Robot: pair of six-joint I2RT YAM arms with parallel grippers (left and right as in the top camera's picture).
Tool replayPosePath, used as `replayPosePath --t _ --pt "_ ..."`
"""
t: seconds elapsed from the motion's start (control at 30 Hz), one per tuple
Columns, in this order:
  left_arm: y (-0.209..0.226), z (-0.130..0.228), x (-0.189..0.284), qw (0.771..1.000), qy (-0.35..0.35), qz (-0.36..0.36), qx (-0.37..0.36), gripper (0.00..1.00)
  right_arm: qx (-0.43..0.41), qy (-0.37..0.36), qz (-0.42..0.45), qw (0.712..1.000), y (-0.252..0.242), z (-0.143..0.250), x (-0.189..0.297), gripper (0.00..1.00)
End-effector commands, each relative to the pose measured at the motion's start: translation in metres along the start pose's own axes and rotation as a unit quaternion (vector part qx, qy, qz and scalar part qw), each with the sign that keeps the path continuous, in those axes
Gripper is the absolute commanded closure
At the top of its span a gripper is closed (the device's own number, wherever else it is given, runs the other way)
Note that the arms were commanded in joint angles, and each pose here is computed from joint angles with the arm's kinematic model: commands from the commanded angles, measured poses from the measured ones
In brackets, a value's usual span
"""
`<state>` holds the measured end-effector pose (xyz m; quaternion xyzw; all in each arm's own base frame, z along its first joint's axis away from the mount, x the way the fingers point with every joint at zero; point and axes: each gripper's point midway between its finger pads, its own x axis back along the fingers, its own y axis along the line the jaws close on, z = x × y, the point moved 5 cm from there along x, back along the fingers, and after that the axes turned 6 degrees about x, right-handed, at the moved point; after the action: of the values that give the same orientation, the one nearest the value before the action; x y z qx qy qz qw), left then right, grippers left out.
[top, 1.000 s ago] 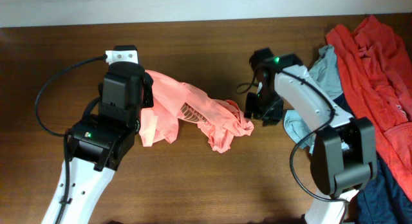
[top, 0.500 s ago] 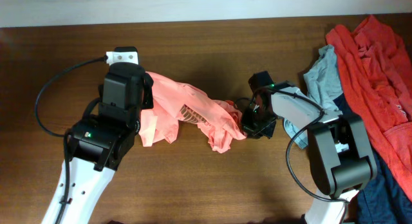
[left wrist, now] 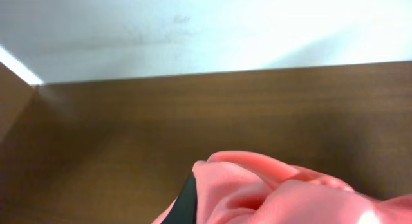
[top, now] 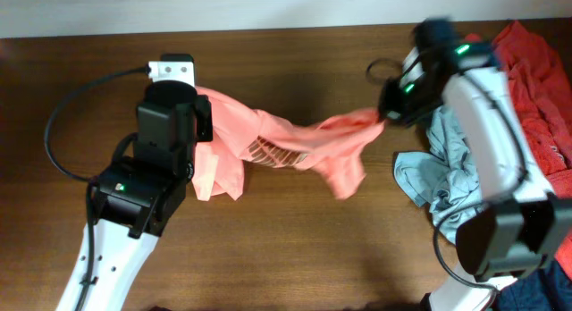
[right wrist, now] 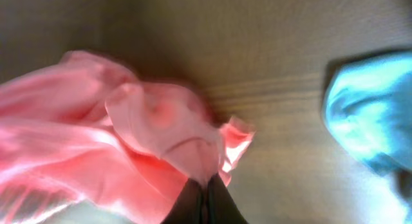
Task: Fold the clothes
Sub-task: 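Stretch the shirt between both grippers, pulling apart toward the far edge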
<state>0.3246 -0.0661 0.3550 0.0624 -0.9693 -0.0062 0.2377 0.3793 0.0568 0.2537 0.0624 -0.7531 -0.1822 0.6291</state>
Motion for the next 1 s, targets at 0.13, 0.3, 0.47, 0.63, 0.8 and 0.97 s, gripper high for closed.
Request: replayPosePath --t 0.13,0.3,0.47,0.63,0.8,0.97 --pt "0.012 -0.050 0.045 0.999 -0.043 0.010 -0.011 0.99 0.097 -0.146 -0.005 0.984 0.033 0.008 0.138 0.96" --pt "0.018 -0.054 0.068 1.000 -0.016 0.021 -0.014 0.99 0.111 -0.193 -0.014 0.975 0.042 0.023 0.176 0.96" --pt "0.047 -0.062 0.098 0.999 -0.006 -0.006 0.033 0.99 0.111 -0.235 -0.016 0.965 0.039 0.043 0.206 0.96" --pt "0.084 -0.065 0.107 0.994 -0.012 -0.062 0.089 0.99 0.095 -0.271 0.003 0.958 0.026 0.054 0.228 0.96" --pt "0.105 -0.058 0.082 0.989 0.023 -0.111 0.100 1.00 0.076 -0.265 0.050 0.960 0.011 0.049 0.222 0.96" --pt "0.119 -0.046 0.034 0.980 0.083 -0.147 0.102 1.00 0.050 -0.216 0.102 0.970 -0.009 0.036 0.192 0.96"
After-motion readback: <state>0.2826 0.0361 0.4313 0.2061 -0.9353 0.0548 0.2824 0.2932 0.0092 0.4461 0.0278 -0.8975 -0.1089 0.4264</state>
